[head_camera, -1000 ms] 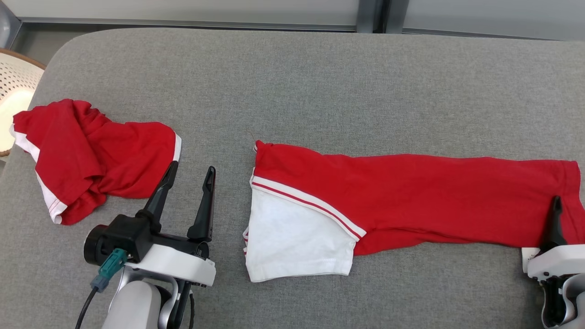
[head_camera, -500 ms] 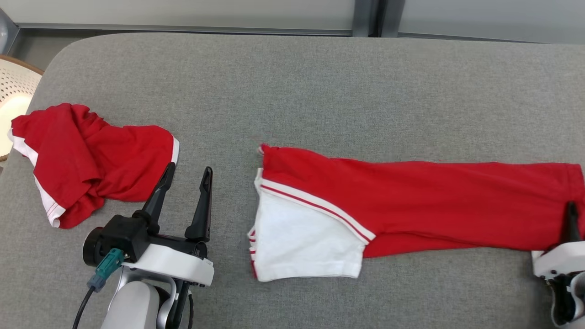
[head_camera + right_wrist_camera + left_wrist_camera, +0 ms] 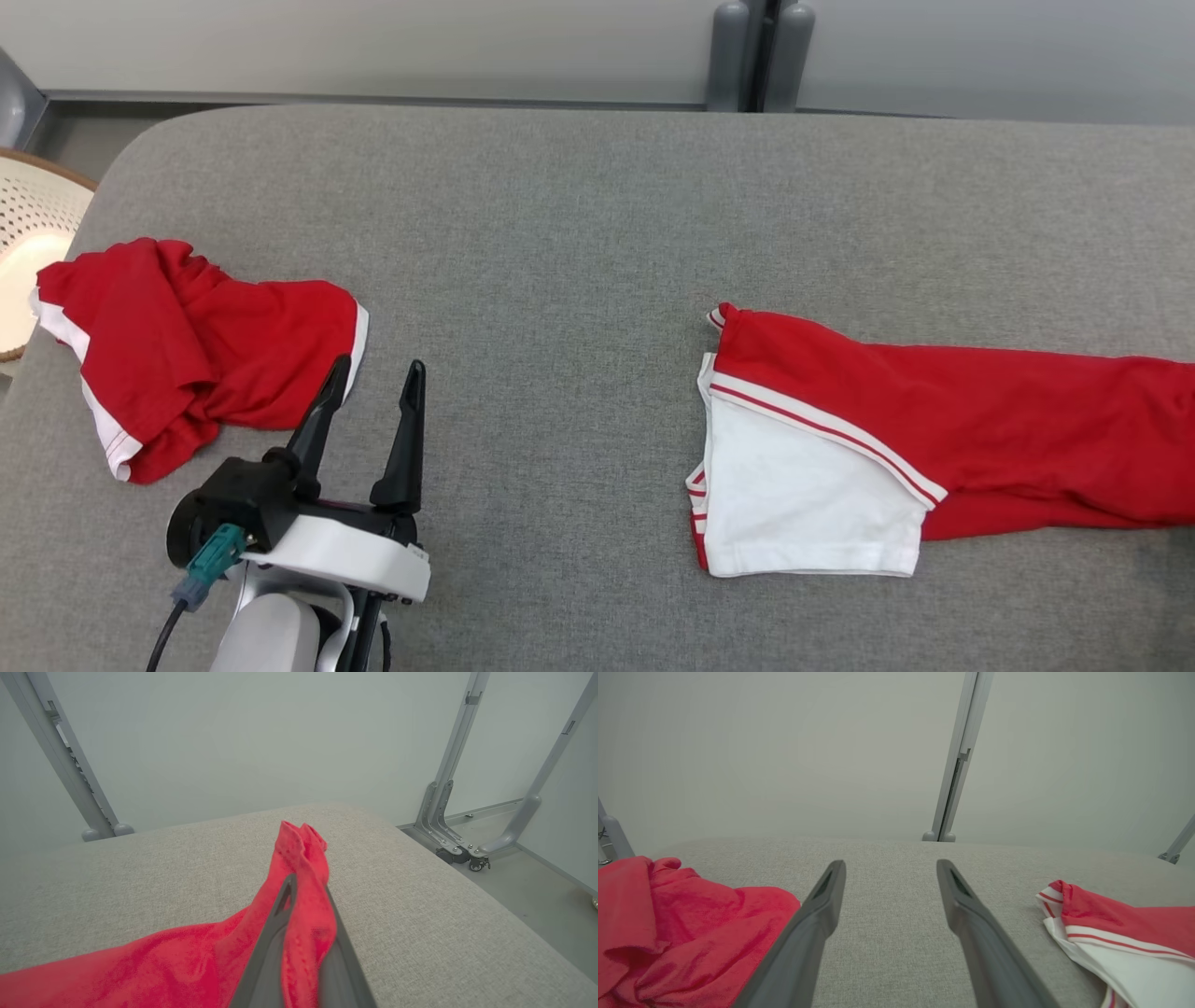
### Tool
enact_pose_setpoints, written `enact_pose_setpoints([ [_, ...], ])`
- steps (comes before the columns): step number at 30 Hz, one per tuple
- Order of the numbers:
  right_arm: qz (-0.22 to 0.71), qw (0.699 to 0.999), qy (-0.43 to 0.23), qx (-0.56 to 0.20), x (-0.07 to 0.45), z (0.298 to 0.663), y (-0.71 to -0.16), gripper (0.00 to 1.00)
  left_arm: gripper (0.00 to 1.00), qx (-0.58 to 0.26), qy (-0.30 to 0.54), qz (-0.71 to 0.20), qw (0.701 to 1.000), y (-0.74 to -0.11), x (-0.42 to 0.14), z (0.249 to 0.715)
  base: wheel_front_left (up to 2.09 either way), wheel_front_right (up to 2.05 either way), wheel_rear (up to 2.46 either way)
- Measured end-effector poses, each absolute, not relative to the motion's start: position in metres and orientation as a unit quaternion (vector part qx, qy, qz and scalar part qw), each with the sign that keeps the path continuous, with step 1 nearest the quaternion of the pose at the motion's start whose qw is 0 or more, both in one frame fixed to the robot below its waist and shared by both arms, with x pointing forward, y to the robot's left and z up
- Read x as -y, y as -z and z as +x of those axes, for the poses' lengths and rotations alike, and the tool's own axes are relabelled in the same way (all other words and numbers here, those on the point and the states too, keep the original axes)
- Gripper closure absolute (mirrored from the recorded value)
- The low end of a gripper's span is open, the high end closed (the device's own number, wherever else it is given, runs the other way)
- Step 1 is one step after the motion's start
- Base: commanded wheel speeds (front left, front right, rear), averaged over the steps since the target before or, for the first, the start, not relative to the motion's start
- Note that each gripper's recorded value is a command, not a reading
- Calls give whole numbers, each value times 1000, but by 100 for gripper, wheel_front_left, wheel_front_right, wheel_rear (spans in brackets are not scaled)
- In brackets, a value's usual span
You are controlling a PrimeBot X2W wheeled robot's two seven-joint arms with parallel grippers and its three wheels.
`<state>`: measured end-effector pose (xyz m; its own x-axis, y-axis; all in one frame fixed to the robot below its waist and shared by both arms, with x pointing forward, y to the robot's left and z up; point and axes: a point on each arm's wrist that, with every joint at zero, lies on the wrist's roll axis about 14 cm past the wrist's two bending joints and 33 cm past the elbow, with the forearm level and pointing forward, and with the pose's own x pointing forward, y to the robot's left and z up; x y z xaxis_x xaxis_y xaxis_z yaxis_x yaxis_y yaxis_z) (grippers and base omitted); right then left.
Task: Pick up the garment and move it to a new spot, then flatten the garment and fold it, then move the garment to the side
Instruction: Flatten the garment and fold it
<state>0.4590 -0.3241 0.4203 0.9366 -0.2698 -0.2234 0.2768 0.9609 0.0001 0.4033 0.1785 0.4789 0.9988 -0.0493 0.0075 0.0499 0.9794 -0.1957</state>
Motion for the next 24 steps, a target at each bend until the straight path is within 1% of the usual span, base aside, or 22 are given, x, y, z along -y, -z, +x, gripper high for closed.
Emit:
enact_pose_setpoints([
  [4,8,992,101,-78,296,464,-443,100,0,4,25,-104,994,-481,-177,396,0,0,0],
  [8,23,997,54,-49,256,465,-463,100,0,20,33,-104,994,-493,-172,396,0,0,0],
  [9,23,997,54,-49,256,465,-463,100,0,20,33,-104,994,-493,-172,396,0,0,0],
  [10,34,999,27,-34,233,465,-474,100,0,25,38,-104,993,-497,-169,397,0,0,0],
  [11,34,999,27,-34,233,465,-474,100,0,25,38,-104,993,-497,-169,397,0,0,0],
  [14,52,998,-32,-23,183,463,-484,100,0,30,42,-103,993,-500,-167,397,0,0,0],
  [16,63,995,-73,-22,152,459,-488,100,0,30,41,-103,993,-500,-168,396,0,0,0],
  [17,69,991,-116,-27,120,454,-489,100,0,29,37,-105,993,-499,-170,395,0,0,0],
  [18,74,987,-137,-32,104,451,-488,100,0,27,36,-107,993,-498,-170,395,0,0,0],
  [20,93,980,-171,-43,77,445,-486,100,0,23,34,-109,993,-496,-171,393,0,0,0],
  [24,93,969,-218,-71,43,435,-473,100,0,15,26,-113,993,-490,-175,389,0,0,0],
])
